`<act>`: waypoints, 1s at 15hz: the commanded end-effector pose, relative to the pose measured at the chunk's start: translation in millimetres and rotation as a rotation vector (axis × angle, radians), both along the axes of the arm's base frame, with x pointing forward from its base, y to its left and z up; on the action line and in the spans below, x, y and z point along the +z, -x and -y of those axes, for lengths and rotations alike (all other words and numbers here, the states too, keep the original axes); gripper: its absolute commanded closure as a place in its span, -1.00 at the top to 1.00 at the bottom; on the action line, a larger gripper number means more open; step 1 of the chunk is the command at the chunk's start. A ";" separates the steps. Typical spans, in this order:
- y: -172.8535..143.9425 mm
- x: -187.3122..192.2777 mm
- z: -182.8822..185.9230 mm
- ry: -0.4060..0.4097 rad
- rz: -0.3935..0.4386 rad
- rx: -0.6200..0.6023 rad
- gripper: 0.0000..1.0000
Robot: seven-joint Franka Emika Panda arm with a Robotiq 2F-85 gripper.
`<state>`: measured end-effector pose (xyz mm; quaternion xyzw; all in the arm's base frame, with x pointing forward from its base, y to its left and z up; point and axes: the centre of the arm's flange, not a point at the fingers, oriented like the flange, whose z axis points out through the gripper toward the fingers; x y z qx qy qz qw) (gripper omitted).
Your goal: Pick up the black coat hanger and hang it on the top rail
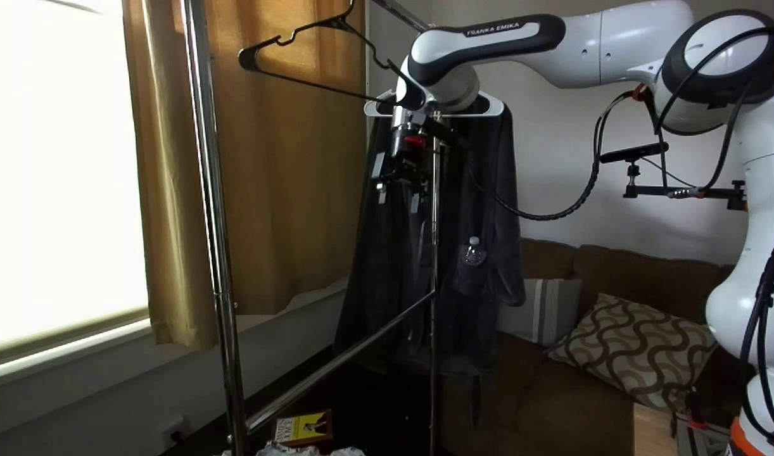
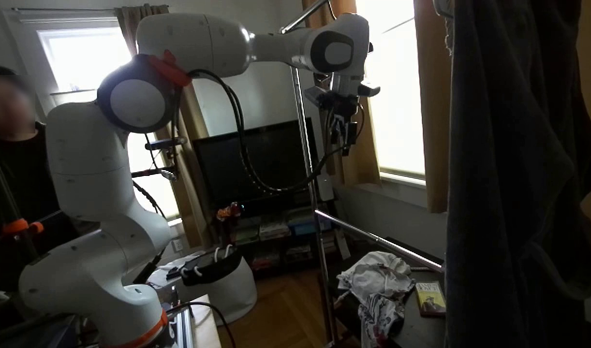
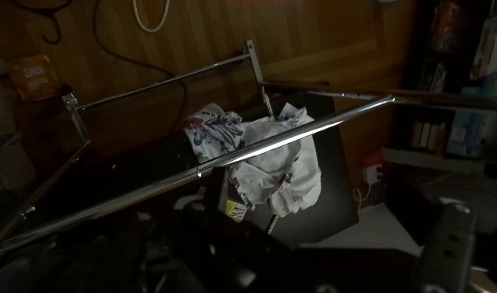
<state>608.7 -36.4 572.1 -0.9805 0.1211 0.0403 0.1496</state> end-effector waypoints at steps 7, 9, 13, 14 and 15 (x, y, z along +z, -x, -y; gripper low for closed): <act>-8.3 -87.6 -55.0 0.217 -0.147 -0.036 1.00; -11.7 -109.2 -58.1 0.276 -0.214 -0.013 1.00; -13.0 -118.5 -56.8 0.297 -0.220 0.007 1.00; -14.6 -122.8 -56.3 0.306 -0.226 0.008 1.00; -15.6 -124.4 -55.7 0.310 -0.228 0.008 1.00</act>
